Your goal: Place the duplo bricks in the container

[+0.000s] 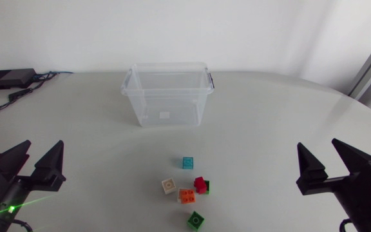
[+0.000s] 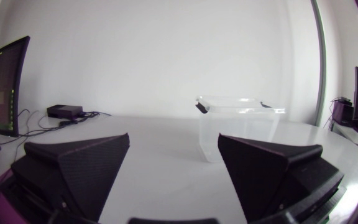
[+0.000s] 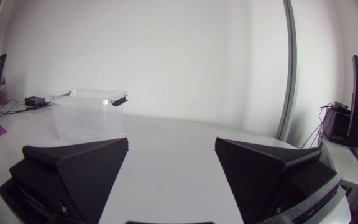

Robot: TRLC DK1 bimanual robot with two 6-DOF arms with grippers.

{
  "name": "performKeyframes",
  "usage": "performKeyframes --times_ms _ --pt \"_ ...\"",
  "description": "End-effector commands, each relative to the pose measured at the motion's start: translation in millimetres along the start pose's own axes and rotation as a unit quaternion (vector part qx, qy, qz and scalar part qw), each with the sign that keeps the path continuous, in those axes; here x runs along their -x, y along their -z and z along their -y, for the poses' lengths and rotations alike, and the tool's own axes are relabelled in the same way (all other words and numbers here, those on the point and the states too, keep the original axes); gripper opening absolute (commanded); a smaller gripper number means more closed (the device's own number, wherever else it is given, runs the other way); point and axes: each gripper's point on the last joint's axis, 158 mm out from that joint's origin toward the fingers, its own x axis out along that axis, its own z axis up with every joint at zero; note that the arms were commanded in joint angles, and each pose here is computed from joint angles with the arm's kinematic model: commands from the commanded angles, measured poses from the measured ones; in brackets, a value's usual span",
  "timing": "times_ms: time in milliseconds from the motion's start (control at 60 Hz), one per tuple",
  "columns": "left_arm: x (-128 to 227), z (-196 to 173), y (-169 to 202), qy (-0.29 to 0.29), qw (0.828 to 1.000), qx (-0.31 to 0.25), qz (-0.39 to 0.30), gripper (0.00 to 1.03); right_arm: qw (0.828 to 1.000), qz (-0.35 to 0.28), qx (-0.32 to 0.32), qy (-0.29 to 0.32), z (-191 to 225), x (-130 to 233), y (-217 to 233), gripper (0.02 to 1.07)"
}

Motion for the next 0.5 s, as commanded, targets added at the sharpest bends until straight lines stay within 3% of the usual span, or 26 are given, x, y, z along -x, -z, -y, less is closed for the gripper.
performKeyframes --times_ms 0,183,483 --pt "-0.2 -5.6 5.7 -0.013 1.000 0.008 -0.004 0.99 1.000 -0.009 -0.007 -0.006 -3.0 -0.7 8.9 1.03" --pt "-0.1 -8.1 7.2 -0.022 1.000 0.004 -0.007 0.99 1.000 -0.007 -0.006 -0.005 -2.6 -0.7 8.2 1.02" --pt "1.8 -1.1 -26.9 -0.010 1.000 0.003 0.008 0.99 1.000 0.008 -0.007 -0.013 -6.8 2.1 -16.7 1.02"
